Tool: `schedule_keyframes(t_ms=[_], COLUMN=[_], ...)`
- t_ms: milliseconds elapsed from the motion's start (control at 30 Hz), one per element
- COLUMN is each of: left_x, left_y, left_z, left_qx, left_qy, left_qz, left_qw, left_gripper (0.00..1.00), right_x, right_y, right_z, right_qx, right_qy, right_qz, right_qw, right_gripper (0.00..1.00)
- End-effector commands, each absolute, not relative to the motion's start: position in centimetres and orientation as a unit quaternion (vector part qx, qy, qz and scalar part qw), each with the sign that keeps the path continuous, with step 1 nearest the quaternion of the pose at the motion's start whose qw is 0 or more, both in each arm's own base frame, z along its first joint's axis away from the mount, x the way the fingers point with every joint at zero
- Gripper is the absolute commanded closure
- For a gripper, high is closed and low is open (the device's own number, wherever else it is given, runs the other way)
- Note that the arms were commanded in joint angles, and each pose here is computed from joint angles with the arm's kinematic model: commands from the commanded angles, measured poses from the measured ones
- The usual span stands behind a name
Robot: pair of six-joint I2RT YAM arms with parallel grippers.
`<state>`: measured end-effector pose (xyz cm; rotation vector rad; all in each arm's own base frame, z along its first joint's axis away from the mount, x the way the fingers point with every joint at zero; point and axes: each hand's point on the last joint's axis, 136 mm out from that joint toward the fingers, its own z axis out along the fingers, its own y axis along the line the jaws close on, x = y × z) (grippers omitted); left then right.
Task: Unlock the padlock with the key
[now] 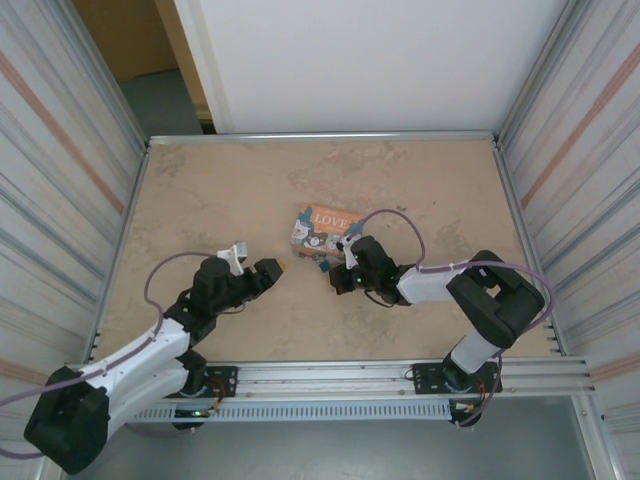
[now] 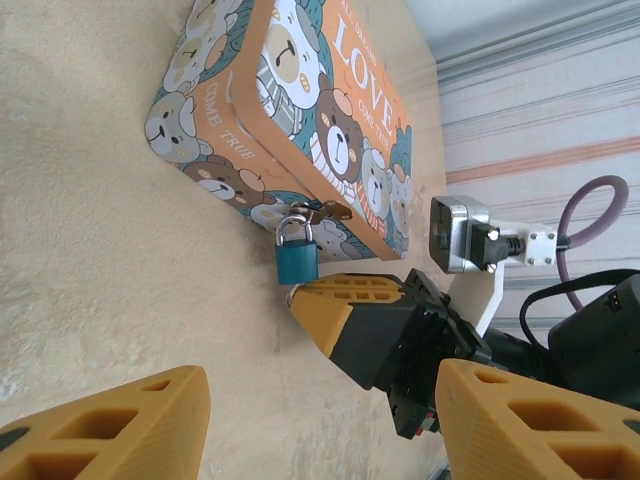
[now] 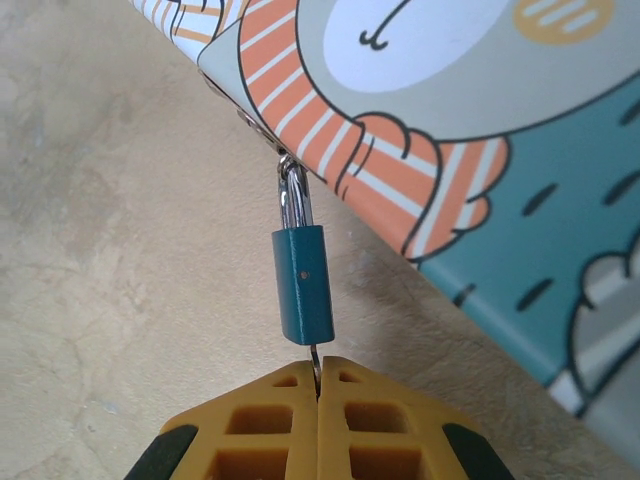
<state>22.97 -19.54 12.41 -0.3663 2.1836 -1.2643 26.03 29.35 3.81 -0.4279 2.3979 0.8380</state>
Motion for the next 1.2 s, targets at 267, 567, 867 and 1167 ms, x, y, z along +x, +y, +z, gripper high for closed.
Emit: schedule_keyframes(t_ms=[267, 567, 867, 1167], left_x=[22.6, 22.9, 24.2, 25.5], left_y=[-19.9, -22.2, -23.9, -25.5], left_z=[11.5, 11.0, 10.1, 9.4], left_qx=[-0.157, -0.162, -0.168, -0.166], left_qy=[0.804, 0.802, 0.792, 0.789], left_qz=[-0.505, -0.527, -0.549, -0.559], left_qw=[0.272, 0.230, 0.205, 0.195], left_gripper=[0.42, 0.44, 0.44, 0.46], right_x=[25.0, 24.6, 24.6, 24.5], right_y=[31.2, 31.8, 31.7, 31.4], right_z=[6.4, 7.0, 7.5, 7.7], right_qx=[-0.082, -0.035, -0.018, -0.016], right_qy=[0.893, 0.891, 0.889, 0.890], right_qz=[0.381, 0.411, 0.421, 0.420], right_qw=[0.223, 0.192, 0.178, 0.177], right_gripper=[1.00, 1.00, 1.00, 1.00])
